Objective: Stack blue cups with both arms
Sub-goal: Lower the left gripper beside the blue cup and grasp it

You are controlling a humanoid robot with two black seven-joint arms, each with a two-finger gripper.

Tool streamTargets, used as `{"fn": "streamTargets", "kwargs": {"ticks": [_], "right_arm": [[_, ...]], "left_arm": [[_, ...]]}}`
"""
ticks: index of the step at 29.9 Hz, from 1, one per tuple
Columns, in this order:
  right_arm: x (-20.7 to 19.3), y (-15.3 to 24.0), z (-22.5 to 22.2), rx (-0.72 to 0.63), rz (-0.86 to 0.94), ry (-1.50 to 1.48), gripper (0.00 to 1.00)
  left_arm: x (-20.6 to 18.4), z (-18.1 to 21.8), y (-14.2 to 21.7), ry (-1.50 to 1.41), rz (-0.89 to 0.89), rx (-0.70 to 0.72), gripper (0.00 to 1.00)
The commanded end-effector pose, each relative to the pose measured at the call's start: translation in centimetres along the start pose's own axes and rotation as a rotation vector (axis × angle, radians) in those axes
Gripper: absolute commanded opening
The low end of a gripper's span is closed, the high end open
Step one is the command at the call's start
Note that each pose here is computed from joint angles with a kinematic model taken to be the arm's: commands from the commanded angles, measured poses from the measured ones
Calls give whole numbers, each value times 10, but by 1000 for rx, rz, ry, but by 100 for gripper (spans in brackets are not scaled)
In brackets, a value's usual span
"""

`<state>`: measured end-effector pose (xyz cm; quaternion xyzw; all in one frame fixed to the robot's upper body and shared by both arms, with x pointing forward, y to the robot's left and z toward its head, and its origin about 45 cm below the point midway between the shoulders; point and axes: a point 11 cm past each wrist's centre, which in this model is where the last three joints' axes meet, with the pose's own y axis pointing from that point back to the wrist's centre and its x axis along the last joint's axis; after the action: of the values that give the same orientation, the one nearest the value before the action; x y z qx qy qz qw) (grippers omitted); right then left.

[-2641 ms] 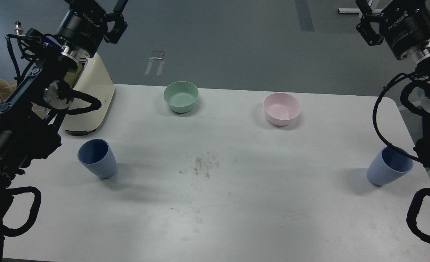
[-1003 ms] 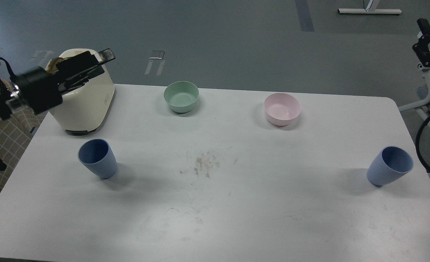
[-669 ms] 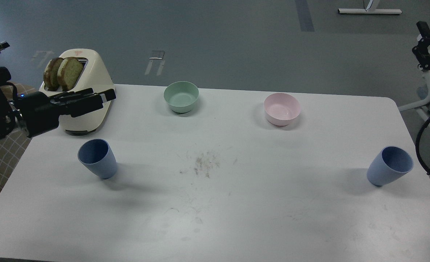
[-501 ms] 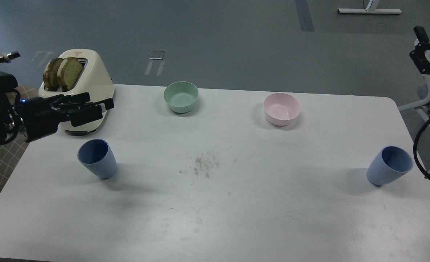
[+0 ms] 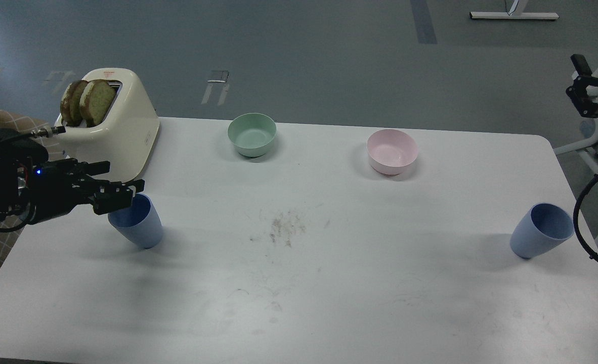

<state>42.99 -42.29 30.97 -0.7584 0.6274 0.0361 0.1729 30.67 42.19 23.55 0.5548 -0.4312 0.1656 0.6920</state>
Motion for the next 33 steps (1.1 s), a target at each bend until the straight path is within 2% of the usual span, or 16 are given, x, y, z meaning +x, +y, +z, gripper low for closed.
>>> {"fn": "streamTargets", "kwargs": {"ticks": [1, 4, 9, 14, 23, 29, 31, 32, 33], "right_arm": [[1, 2, 1, -2, 3, 0, 100], [1, 2, 1, -2, 3, 0, 100], [1, 1, 1, -1, 2, 0, 100], [0, 1, 0, 1, 0, 1, 100], [0, 1, 1, 0, 1, 0, 100], [0, 1, 1, 0, 1, 0, 100], [0, 1, 1, 0, 1, 0, 100], [0, 1, 1, 0, 1, 0, 100], [0, 1, 1, 0, 1, 0, 100]], "left_arm": [[-7, -7, 2, 6, -19, 14, 81], [-9, -4, -1, 15, -18, -4, 76], [-12, 0, -5, 35, -13, -18, 76], [-15, 1, -6, 44, -16, -19, 63], [-37, -1, -6, 66, -70, -40, 61], [-39, 1, -7, 69, -75, -45, 33], [-40, 1, -7, 70, -74, -48, 17], [-40, 1, -7, 70, -74, -48, 13], [-39, 1, -7, 68, -73, -48, 4]]}}
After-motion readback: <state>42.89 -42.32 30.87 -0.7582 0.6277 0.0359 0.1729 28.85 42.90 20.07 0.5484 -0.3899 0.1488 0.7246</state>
